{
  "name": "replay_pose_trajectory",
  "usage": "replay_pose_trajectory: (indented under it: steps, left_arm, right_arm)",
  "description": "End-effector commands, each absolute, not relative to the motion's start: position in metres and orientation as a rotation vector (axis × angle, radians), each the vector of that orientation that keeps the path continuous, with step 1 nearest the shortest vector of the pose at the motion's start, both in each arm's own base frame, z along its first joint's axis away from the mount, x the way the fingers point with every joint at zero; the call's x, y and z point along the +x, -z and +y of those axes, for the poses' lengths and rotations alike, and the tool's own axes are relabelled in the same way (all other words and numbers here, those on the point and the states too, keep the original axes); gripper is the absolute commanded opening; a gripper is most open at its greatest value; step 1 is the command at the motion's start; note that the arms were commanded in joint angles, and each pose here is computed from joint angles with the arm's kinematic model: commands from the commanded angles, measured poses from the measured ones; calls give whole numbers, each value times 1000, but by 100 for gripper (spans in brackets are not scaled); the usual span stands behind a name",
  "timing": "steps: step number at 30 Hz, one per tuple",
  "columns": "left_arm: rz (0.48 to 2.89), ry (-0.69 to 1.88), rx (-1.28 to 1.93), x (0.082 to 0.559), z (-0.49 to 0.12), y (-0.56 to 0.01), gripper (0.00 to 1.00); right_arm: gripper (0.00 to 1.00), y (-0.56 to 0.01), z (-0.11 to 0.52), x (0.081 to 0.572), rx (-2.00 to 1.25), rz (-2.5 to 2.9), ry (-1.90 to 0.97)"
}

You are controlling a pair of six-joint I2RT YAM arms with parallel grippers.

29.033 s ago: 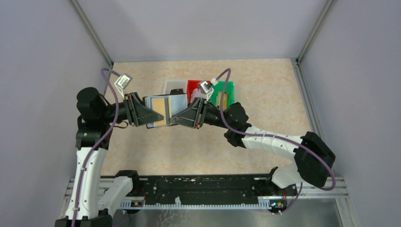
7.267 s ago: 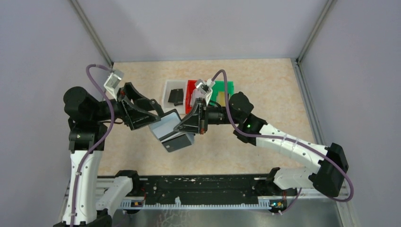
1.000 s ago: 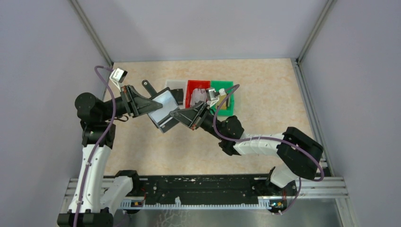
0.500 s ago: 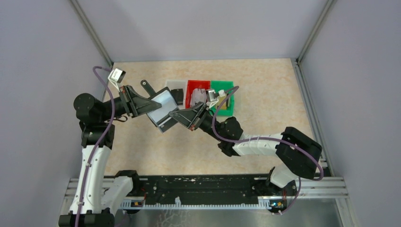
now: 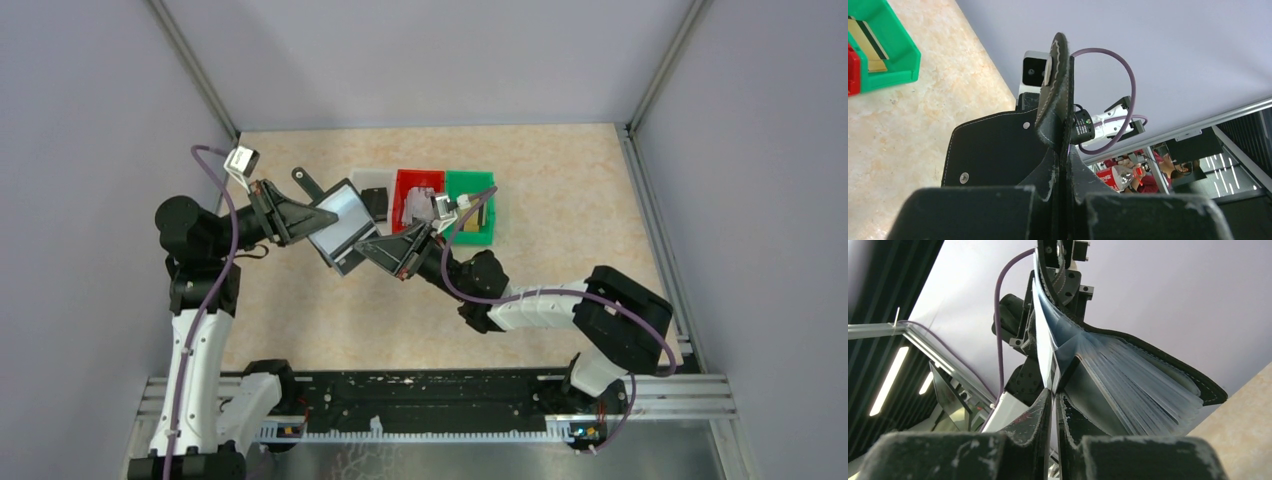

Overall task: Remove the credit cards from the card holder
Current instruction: Remove the credit card from the card holder.

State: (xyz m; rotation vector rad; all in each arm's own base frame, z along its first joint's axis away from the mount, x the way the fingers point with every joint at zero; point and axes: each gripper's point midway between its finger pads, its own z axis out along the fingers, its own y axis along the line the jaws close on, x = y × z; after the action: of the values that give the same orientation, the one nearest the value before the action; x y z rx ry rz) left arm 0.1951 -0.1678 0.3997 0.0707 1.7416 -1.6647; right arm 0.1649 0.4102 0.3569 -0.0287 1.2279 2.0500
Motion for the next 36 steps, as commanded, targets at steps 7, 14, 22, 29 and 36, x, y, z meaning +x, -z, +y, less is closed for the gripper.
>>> replay_pose_trajectory:
  steps: [7,14,22,29,36]
  left_arm:
    - [1720,1634,28,198,-163,-406,0]
    - [1729,1653,10,196,-163,-407,0]
    - [1725,1606,-45,205,-157,-410,0]
    - [1741,1581,-112,213,-149,-408,0]
    - [1719,1527,-76,216,-146,-411,0]
  right_arm:
    - [22,-400,401,153,-66,1017,-2122]
    - [13,-404,409,155,-55,1004,-2167]
    - [0,-402,402,154,-58,1023,-2147]
    - [0,-391,399,153,-57,1094,-2106]
    - [0,-380,396,153,-55,1154,-2098]
